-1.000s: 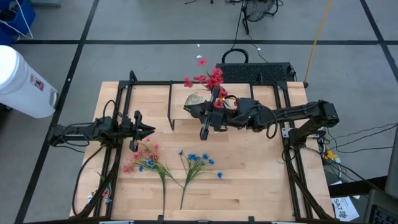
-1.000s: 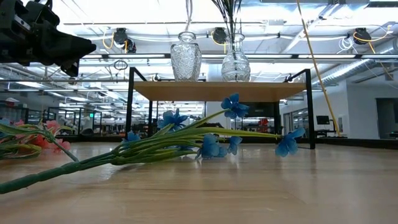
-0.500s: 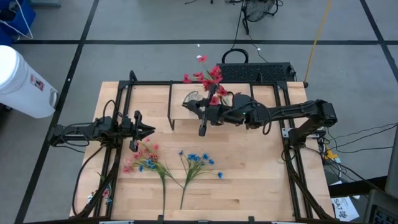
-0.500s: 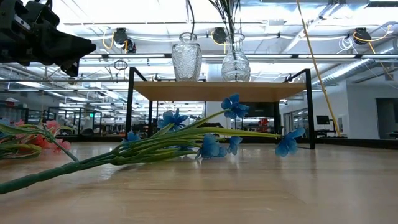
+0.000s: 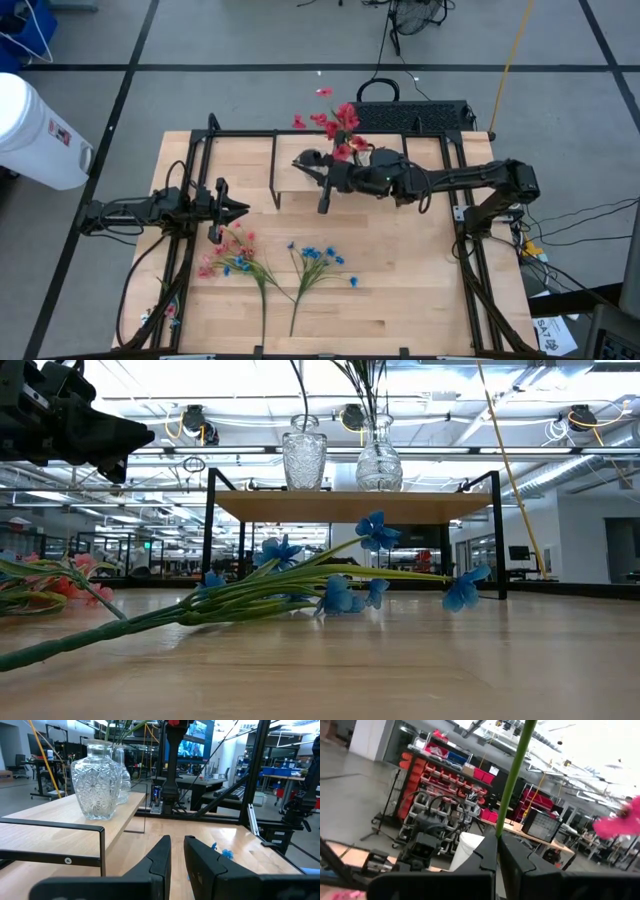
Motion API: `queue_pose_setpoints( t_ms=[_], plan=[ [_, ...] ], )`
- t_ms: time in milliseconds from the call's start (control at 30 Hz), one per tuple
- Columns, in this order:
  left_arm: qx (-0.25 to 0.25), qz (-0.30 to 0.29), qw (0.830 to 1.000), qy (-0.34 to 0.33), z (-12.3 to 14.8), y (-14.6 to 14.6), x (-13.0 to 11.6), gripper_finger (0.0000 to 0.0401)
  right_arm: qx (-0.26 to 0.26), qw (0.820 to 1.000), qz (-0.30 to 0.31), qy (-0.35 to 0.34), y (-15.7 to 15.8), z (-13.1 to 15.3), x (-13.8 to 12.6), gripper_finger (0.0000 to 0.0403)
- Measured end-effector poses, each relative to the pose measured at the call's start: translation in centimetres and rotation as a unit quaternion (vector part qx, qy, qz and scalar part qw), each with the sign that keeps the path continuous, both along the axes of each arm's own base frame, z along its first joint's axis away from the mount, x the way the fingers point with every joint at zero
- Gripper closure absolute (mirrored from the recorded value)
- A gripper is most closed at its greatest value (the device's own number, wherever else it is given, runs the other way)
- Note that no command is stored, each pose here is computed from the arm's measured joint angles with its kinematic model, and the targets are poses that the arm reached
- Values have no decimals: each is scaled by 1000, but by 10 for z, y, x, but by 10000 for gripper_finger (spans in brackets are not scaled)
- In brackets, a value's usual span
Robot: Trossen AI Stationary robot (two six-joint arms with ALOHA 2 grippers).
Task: Pick and place flowers into a vace then onto a shelf
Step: Put the black tulip into the left transparent vase on the shelf
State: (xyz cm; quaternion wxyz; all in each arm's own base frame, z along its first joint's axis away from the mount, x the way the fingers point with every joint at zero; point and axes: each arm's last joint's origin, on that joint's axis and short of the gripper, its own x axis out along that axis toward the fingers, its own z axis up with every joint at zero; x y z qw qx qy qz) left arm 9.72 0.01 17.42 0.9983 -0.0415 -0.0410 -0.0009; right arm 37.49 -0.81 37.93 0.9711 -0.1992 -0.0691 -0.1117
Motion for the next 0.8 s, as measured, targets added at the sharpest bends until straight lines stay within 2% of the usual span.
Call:
queue_pose_setpoints(
  t_ms=[200, 400, 533, 800],
  plan=[
    [0, 0, 1000, 0, 0, 0, 0, 343, 35, 999, -15, 21, -15, -5, 0, 403],
    [0, 0, 1000, 0, 0, 0, 0, 343, 46, 998, -24, 33, -20, -8, 0, 400],
    [0, 0, 1000, 0, 0, 0, 0, 343, 54, 995, -70, 37, -22, -10, 0, 385],
    [0, 0, 1000, 0, 0, 0, 0, 343, 80, 993, -72, 42, -23, -12, 0, 350]
  ],
)
